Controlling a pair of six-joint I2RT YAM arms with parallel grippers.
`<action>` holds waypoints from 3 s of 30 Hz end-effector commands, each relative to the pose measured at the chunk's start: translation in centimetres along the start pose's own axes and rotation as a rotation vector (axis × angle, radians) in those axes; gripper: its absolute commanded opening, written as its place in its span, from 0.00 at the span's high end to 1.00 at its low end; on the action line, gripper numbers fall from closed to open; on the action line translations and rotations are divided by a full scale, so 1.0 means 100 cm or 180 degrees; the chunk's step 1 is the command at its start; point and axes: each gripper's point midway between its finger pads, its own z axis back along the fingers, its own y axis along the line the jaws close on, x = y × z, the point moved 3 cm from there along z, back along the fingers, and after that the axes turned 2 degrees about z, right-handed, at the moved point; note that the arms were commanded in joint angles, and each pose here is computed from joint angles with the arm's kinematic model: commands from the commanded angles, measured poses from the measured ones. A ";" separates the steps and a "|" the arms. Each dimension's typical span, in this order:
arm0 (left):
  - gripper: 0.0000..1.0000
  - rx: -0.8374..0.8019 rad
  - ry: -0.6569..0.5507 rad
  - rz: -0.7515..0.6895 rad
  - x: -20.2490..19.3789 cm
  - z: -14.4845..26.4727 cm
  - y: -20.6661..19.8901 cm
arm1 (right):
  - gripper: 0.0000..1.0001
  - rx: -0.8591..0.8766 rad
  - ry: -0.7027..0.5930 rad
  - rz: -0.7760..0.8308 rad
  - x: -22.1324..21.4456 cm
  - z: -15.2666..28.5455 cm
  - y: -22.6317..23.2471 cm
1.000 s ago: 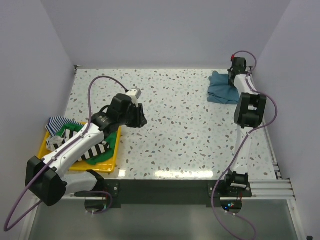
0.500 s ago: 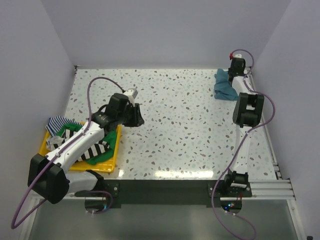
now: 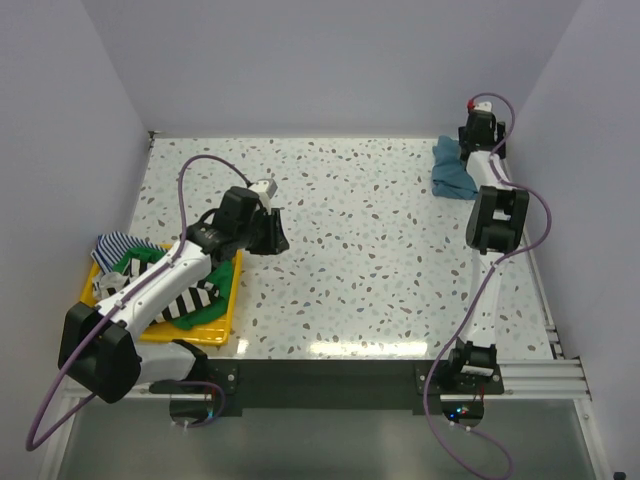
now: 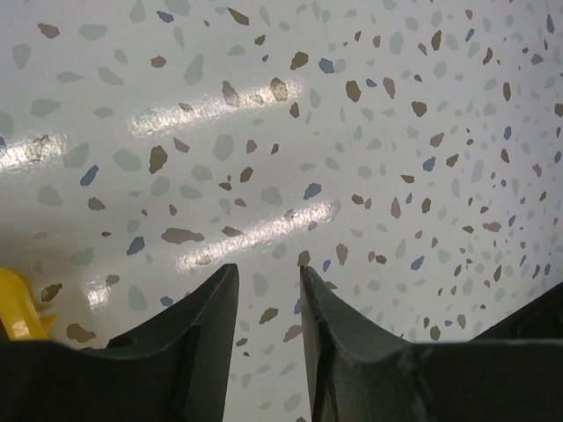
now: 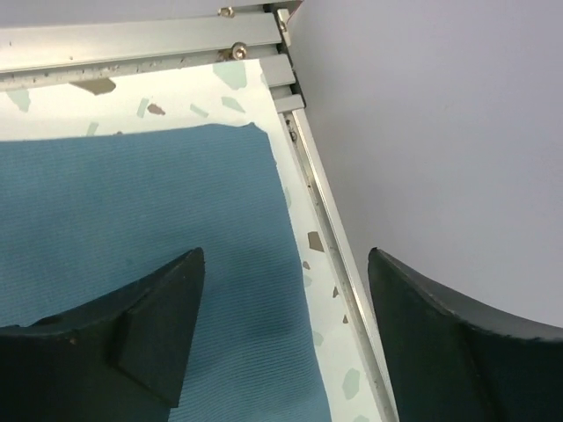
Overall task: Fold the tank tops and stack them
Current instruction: Neatly place the folded tank top to the corner, then grab the tank top from the pile
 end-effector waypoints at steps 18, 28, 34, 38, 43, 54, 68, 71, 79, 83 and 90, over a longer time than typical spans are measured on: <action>0.60 -0.0244 -0.0280 0.0016 0.020 0.010 -0.010 | 0.13 -0.0004 -0.0560 -0.1070 0.038 0.121 -0.007; 0.57 -0.0182 -0.0458 0.0178 0.030 0.023 -0.008 | 0.12 0.0340 -0.0414 -0.1462 0.009 0.191 -0.004; 0.56 -0.0148 -0.0496 0.0312 0.032 0.025 -0.008 | 0.11 0.0714 -0.0212 -0.1799 -0.019 0.239 0.001; 0.56 -0.0015 -0.0496 0.0401 0.029 0.028 -0.001 | 0.11 0.1101 -0.0008 -0.1860 -0.053 0.279 0.031; 0.55 0.0264 -0.0557 0.0581 0.023 0.032 0.016 | 0.12 0.1848 -0.0013 -0.1613 -0.074 0.360 0.083; 0.51 0.2294 -0.1046 0.1962 0.001 0.080 0.149 | 0.12 0.2950 0.0135 -0.0668 -0.130 0.508 0.188; 0.36 0.3463 -0.1054 0.2676 -0.048 0.119 0.205 | 0.12 0.3197 0.0256 -0.0376 -0.154 0.517 0.216; 0.35 0.3531 -0.1015 0.2787 -0.058 0.129 0.202 | 0.12 0.3241 0.0257 -0.0330 -0.157 0.518 0.217; 0.33 0.3646 -0.1027 0.3052 -0.082 0.136 0.201 | 0.12 0.3281 0.0245 -0.0233 -0.163 0.517 0.218; 0.32 0.3656 -0.1064 0.3139 -0.083 0.131 0.204 | 0.12 0.3307 0.0258 -0.0227 -0.163 0.517 0.220; 0.36 0.3646 -0.0856 0.3149 -0.091 0.111 0.210 | 0.12 0.3309 0.0271 -0.0254 -0.165 0.517 0.221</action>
